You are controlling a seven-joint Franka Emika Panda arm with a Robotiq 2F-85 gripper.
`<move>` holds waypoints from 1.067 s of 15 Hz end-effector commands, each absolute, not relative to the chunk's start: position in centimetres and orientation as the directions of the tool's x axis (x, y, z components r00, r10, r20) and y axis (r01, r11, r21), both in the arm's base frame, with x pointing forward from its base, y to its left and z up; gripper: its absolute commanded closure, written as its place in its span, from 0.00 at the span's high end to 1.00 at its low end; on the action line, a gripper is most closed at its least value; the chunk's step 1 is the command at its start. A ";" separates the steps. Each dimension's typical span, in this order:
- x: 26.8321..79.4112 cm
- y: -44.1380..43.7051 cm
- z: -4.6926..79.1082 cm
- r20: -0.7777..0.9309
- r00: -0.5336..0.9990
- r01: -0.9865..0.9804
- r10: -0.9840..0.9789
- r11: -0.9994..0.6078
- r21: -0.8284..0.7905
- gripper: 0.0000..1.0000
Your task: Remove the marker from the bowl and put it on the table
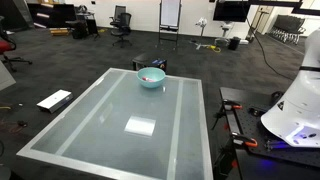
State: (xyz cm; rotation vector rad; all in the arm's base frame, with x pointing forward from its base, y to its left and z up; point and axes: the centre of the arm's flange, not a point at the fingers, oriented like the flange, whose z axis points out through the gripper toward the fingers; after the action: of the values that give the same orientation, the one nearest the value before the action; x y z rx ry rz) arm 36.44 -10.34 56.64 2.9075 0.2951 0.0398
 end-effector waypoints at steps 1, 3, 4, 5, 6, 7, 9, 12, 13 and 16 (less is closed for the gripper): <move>36.4 -10.3 56.6 0.005 0.979 0.196 0.201 -0.956 0.219 1.00; 36.4 -10.3 56.6 0.005 0.979 0.196 0.201 -0.956 0.219 1.00; 36.4 -10.3 56.6 0.005 0.979 0.196 0.201 -0.956 0.219 1.00; 36.4 -10.3 56.6 0.005 0.979 0.196 0.201 -0.956 0.219 1.00; 36.4 -10.3 56.6 0.005 0.979 0.196 0.202 -0.956 0.219 1.00; 36.6 -10.1 56.6 0.009 0.979 0.199 0.205 -0.956 0.215 1.00; 37.2 -9.5 56.5 0.030 0.980 0.184 0.195 -0.960 0.211 1.00; 38.7 -8.8 56.3 0.053 0.984 0.156 0.170 -0.966 0.208 1.00; 39.3 -8.7 56.1 0.061 0.985 0.147 0.163 -0.967 0.206 1.00; 41.5 -8.1 55.4 0.088 0.988 0.105 0.125 -0.975 0.197 1.00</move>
State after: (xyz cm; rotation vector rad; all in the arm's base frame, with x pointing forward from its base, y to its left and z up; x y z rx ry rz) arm 38.71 -8.86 55.75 2.9281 0.2358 0.1171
